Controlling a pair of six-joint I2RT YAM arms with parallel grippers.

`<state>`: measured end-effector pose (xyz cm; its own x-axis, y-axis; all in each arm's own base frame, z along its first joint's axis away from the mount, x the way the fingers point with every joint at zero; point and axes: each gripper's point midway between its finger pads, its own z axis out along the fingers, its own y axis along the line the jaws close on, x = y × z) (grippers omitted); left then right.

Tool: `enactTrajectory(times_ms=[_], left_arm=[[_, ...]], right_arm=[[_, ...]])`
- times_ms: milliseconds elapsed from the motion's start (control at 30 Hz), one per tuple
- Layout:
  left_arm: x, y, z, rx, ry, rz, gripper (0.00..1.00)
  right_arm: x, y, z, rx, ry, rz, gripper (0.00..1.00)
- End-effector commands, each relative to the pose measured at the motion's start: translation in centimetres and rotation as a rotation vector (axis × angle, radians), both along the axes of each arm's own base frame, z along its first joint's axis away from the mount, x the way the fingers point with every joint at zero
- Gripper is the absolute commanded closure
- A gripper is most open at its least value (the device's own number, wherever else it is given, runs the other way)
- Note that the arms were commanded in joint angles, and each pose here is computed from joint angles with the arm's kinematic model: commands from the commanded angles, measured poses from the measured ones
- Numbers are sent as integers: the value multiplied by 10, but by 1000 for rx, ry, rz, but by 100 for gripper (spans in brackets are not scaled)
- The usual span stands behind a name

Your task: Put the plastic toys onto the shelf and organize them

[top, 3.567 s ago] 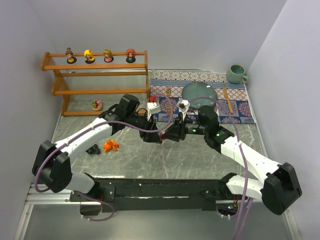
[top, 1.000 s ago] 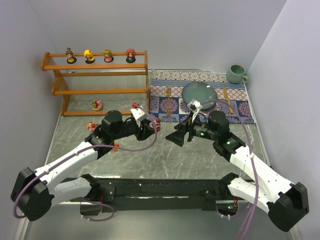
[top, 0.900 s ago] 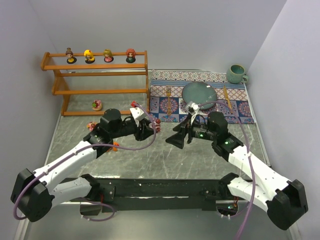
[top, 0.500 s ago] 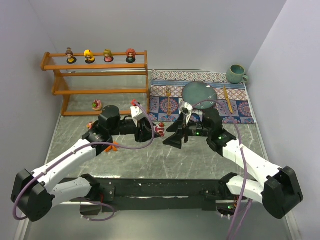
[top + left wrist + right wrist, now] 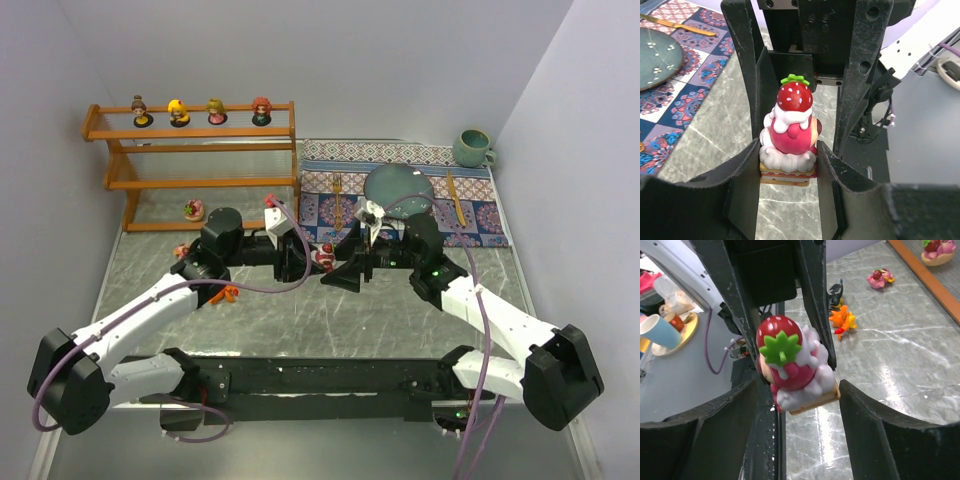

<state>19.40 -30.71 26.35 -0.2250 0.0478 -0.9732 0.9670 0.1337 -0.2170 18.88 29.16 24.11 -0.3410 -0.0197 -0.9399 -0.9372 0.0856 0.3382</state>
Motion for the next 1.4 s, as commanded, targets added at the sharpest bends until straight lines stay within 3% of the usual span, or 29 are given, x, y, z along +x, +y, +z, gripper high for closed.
enactTrajectory(times_ms=[0,100,133,200,233,300,333,400,467,533,567,600,633,733,867,1067,1367], left_arm=[[-6,-6,35,-80,-68,-59,99],[-6,-6,33,-85,-59,-61,99],[-5,-6,33,-88,-60,-55,99],[-5,-5,34,-98,-62,-47,98],[-5,-5,35,-101,-61,-39,96],[-2,-5,37,-103,-63,-24,92],[-1,-4,36,-101,-62,-16,88],[1,-4,37,-101,-64,-2,87],[3,-3,34,-91,-54,10,80],[10,0,35,-86,-49,70,61],[12,2,35,-86,-49,93,56],[23,6,36,-84,-45,162,49],[27,9,40,-89,-39,204,35],[52,23,40,-66,23,393,11],[63,39,51,-88,56,549,6],[68,34,67,-119,117,748,3],[78,-4,43,36,178,826,13]], right_arm=[[-2,6,32,77,-82,38,31],[-4,7,33,78,-79,55,46],[-5,7,34,78,-79,58,58],[-7,7,32,72,-75,65,70],[-7,7,29,67,-71,66,80],[-8,6,27,59,-68,66,89],[-8,5,24,55,-66,63,98],[-9,4,24,54,-69,57,100],[-9,3,23,52,-69,46,100],[-4,1,22,41,-64,4,100],[-2,0,21,37,-76,-14,100],[-1,-2,18,23,-66,-37,100],[9,-4,14,8,-64,-100,100],[20,-11,8,-16,-62,-202,100],[42,-23,-4,-44,-49,-376,100],[52,-30,-15,-92,-61,-502,100],[52,-26,-22,-112,-52,-516,100]])
